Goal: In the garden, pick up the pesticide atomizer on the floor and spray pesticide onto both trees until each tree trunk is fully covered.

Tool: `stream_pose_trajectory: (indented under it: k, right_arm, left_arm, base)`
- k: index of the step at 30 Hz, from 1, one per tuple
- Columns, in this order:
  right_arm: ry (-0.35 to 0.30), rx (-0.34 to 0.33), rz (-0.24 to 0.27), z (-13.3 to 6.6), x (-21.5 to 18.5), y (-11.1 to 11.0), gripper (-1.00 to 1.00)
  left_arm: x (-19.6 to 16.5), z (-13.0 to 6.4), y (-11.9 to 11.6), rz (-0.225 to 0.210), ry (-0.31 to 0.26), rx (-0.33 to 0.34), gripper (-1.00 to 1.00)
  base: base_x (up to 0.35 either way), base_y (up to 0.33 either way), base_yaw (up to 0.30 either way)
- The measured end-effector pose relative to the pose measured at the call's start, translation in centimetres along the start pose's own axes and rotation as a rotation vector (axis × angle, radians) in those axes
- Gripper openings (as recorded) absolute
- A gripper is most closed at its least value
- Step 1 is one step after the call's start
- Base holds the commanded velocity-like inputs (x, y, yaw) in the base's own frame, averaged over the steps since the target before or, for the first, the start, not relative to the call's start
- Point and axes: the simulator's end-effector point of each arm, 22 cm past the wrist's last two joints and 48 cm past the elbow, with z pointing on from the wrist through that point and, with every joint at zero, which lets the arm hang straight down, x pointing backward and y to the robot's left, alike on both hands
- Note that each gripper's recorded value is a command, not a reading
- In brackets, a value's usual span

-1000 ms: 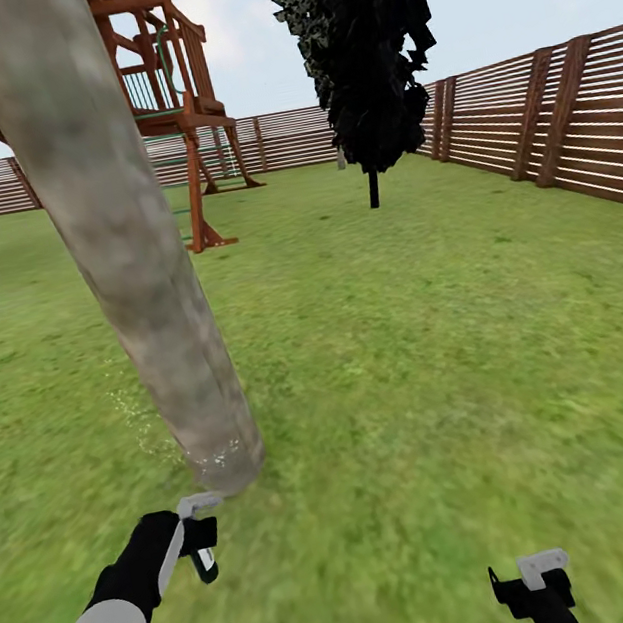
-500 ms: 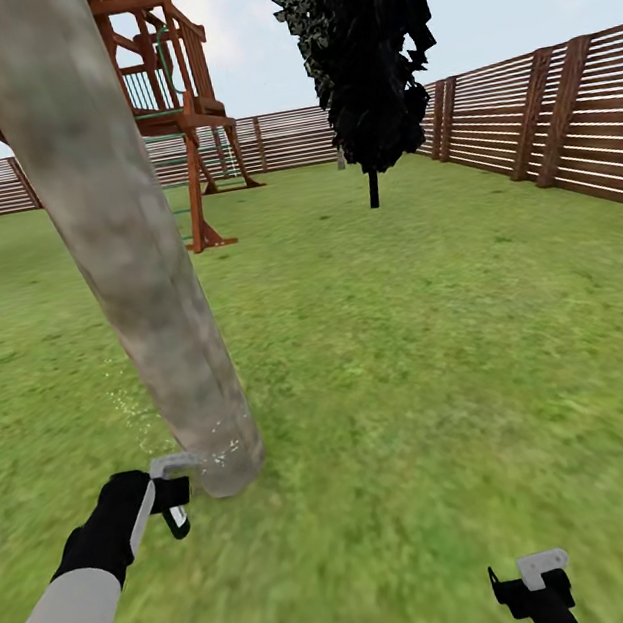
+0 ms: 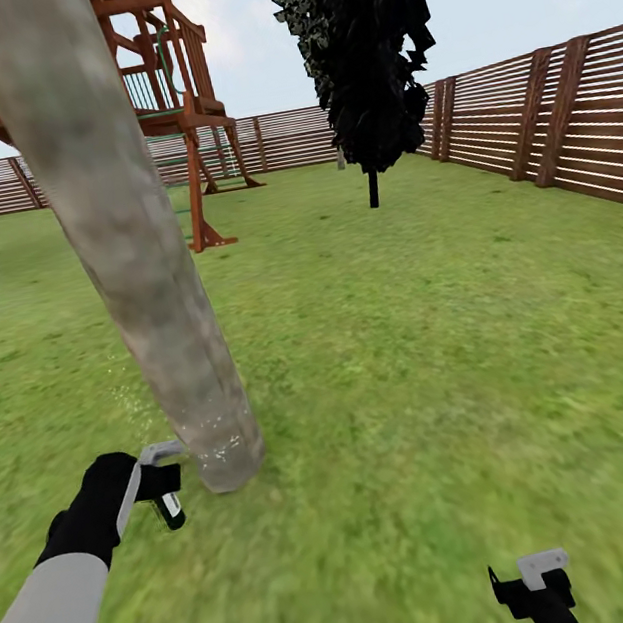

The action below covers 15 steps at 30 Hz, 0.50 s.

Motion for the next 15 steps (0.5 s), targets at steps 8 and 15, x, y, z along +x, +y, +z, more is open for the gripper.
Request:
stream_pose_trajectory:
  k: [8,15]
  right_arm:
    - [0.0,0.0,0.0,0.0,0.0,0.0,1.0]
    - [-0.001,0.0,0.0,0.0,0.0,0.0,1.0]
  left_arm:
    - [-6.8,-4.5,0.6,-0.001,-0.068,-0.028,-1.0]
    - [-9.3,-5.5,-2.9,0.073,-0.093,-0.021,-1.0]
  base:
    - [-0.006,0.0,0.0]
    - [0.0,0.0,0.0]
